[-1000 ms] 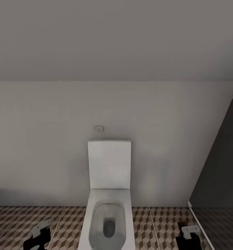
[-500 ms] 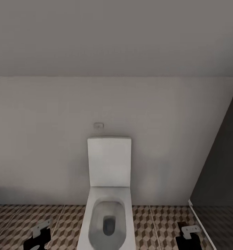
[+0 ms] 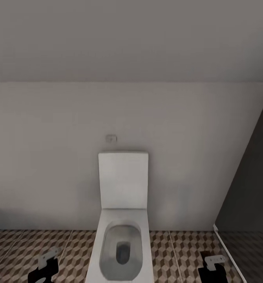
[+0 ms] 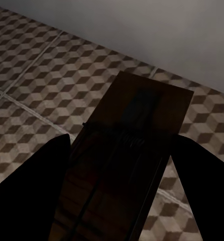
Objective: Take the four mousetraps from the cabinet in the bathroom and place them on the bathroom floor. Make sure all four end up on the same floor surface, and ensure that at least two of them are either under or directly next to the same bathroom sink.
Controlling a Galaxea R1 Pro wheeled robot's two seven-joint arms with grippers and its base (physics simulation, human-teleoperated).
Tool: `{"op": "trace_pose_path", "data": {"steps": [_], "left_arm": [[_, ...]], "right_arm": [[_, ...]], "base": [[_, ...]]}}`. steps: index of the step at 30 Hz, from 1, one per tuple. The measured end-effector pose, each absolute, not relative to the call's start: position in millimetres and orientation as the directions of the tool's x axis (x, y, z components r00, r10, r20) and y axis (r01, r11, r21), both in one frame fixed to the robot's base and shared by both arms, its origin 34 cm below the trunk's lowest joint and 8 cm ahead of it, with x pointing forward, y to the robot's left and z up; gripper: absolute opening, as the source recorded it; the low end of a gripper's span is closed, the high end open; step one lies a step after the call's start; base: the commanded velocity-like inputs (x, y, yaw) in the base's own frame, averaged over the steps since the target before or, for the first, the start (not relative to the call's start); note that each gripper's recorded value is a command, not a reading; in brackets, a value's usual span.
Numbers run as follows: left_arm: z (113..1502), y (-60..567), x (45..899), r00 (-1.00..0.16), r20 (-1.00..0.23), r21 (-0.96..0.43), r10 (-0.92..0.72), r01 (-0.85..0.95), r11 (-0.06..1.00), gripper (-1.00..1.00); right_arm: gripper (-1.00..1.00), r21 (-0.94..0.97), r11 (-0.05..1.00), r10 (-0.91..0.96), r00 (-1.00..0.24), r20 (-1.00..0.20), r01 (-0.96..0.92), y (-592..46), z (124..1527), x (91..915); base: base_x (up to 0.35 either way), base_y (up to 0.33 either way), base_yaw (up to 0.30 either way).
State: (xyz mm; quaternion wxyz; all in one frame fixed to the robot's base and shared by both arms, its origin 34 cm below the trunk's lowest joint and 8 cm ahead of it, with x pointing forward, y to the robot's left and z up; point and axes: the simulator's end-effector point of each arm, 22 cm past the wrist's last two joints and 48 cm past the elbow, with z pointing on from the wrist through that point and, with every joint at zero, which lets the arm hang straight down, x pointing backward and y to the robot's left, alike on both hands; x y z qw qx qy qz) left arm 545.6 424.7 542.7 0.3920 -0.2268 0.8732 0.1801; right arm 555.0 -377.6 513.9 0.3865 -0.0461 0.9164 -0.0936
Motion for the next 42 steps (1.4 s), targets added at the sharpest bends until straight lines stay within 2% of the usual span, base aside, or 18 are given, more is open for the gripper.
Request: {"op": "trace_pose_path", "data": {"steps": [42], "left_arm": [[461, 426, 535, -0.589, -0.769, 0.141, -0.249, -0.535, 0.833, -1.0]], "right_arm": [[-1.0, -0.21, 0.978, -0.159, -0.693, -0.703, -0.012, -378, 433, 546]], "base": [[0.0, 0.0, 0.0]]}}
